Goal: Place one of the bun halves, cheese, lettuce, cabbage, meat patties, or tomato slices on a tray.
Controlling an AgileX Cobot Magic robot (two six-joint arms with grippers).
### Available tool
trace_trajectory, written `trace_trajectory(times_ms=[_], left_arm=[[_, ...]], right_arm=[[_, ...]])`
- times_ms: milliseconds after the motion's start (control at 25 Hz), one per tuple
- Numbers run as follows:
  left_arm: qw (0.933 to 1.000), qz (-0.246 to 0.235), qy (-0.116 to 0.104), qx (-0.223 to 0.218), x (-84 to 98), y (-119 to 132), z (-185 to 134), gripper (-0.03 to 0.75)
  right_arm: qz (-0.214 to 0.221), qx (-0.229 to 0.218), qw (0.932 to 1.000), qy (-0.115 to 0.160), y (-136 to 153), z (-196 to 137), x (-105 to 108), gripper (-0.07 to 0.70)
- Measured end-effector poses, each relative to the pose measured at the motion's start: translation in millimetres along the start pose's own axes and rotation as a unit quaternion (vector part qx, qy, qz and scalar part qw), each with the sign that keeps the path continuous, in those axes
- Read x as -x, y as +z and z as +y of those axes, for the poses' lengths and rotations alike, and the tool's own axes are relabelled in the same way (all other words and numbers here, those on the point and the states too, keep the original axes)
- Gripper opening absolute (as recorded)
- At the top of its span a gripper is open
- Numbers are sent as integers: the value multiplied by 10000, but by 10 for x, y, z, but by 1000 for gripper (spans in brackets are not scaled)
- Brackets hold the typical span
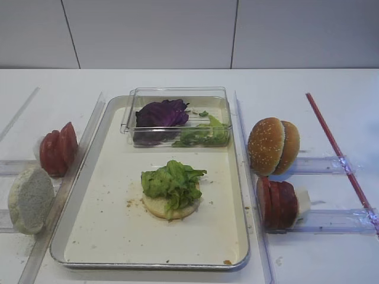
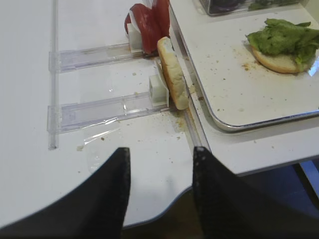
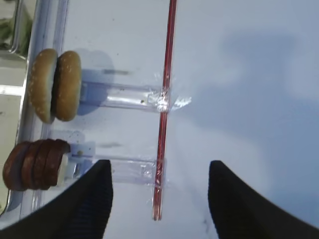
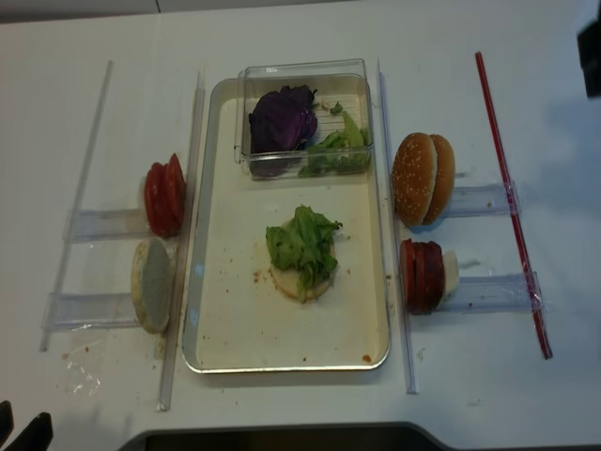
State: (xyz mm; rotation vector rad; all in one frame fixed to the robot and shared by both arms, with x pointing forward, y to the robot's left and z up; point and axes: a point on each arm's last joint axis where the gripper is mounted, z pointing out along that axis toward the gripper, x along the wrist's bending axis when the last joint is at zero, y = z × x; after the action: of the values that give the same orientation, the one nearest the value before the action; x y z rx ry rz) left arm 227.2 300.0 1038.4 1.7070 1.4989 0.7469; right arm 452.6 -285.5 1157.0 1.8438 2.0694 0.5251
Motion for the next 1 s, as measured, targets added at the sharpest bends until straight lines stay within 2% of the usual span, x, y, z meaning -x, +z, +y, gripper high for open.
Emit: trace_trajectory(times_ms=[160,400,560,720,1000], left_arm=[[10000,0,0,0,0,0,0,284],[10000,0,0,0,0,0,0,284],[10000,0,0,0,0,0,0,284],[10000,0,0,0,0,0,0,285],[10000,0,0,0,0,0,0,285]], right_arm=[[222,22,9996,184,-91,-428,-70,454],[299,97,9995,-28,-118,-951,-118,454],[251,327,9991,-88,-156,-1298,-135,454],[130,732,9971,-161,-219,-1660,-143,454],[4,1562,9874,-241,-248,-2215,-168,454]])
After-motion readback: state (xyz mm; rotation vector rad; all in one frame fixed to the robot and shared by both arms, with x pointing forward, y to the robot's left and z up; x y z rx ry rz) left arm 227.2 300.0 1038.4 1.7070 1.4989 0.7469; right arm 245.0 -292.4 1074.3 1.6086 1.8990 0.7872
